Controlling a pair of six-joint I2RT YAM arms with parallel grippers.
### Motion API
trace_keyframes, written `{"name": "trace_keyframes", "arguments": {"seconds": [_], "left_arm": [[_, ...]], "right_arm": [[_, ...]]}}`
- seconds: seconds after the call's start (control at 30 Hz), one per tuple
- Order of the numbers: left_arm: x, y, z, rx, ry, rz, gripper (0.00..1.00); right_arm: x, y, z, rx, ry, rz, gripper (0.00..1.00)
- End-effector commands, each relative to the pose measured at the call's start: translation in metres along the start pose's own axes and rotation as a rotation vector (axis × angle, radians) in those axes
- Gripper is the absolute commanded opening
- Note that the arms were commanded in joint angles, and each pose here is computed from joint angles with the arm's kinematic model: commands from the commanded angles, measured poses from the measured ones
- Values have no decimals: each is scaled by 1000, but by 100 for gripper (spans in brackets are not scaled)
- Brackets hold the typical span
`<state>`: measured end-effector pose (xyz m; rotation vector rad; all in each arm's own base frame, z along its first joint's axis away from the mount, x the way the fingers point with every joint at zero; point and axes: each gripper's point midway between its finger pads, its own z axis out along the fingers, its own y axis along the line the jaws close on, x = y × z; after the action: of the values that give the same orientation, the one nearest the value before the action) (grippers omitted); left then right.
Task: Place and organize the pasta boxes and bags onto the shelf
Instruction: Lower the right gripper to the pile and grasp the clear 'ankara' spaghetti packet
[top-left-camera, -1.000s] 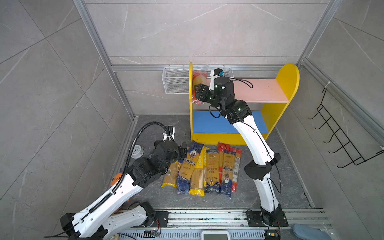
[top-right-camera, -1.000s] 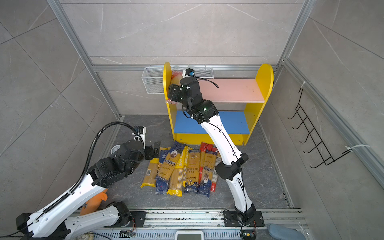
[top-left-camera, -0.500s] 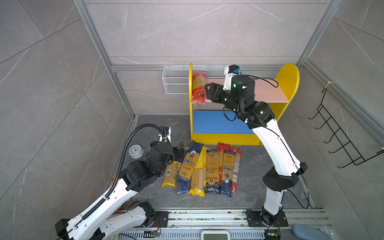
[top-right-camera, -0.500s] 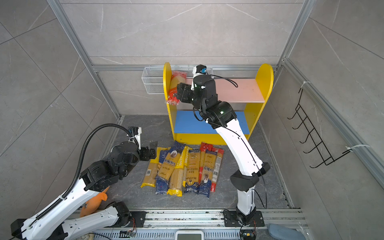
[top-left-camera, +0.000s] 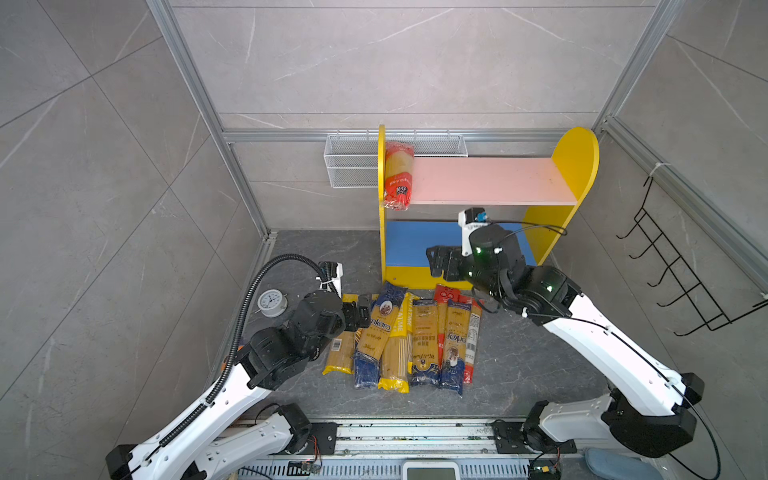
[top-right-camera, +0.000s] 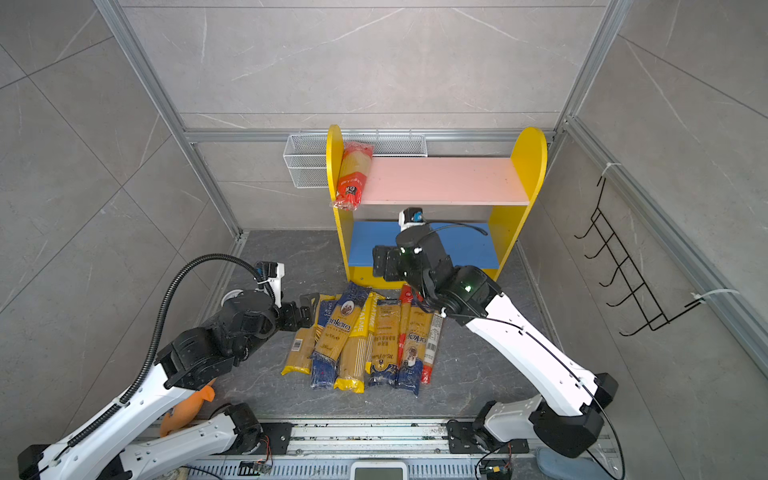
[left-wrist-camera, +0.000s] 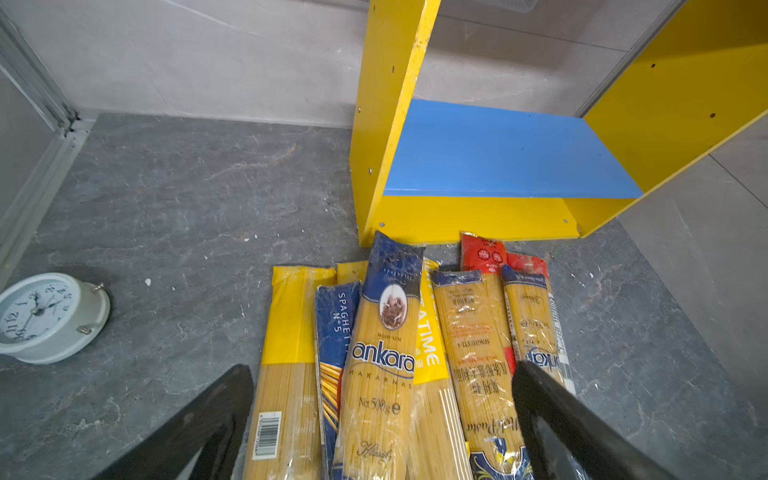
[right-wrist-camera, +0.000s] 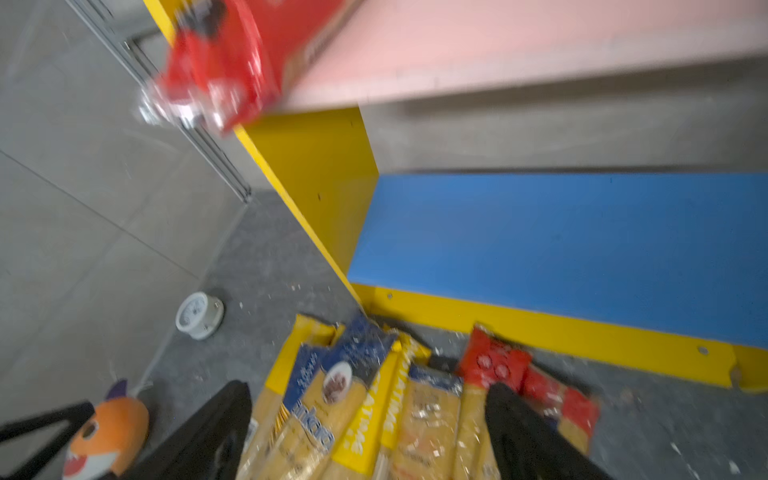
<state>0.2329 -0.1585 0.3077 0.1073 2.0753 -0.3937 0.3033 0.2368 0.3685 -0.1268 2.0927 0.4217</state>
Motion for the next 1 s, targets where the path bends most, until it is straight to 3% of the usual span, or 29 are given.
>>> {"name": "trace_keyframes", "arguments": {"seconds": [0.0, 0.13, 0.33, 0.53, 0.97], "left_arm": [[9, -4, -1, 38, 23, -49, 100], [31, 4, 10, 9, 59, -67, 100], [58, 10, 20, -6, 116, -98, 100], [66, 10, 24, -8, 134, -101, 100], [106, 2, 47, 44, 212, -153, 100]], "right_arm": [[50, -25, -3, 84, 97, 24, 91], [113, -38, 3, 90, 205, 64, 91], [175, -66, 9, 174, 311, 108, 91], [221, -91, 13, 265, 396, 134, 92], [291, -102, 19, 275, 518, 172, 92]]}}
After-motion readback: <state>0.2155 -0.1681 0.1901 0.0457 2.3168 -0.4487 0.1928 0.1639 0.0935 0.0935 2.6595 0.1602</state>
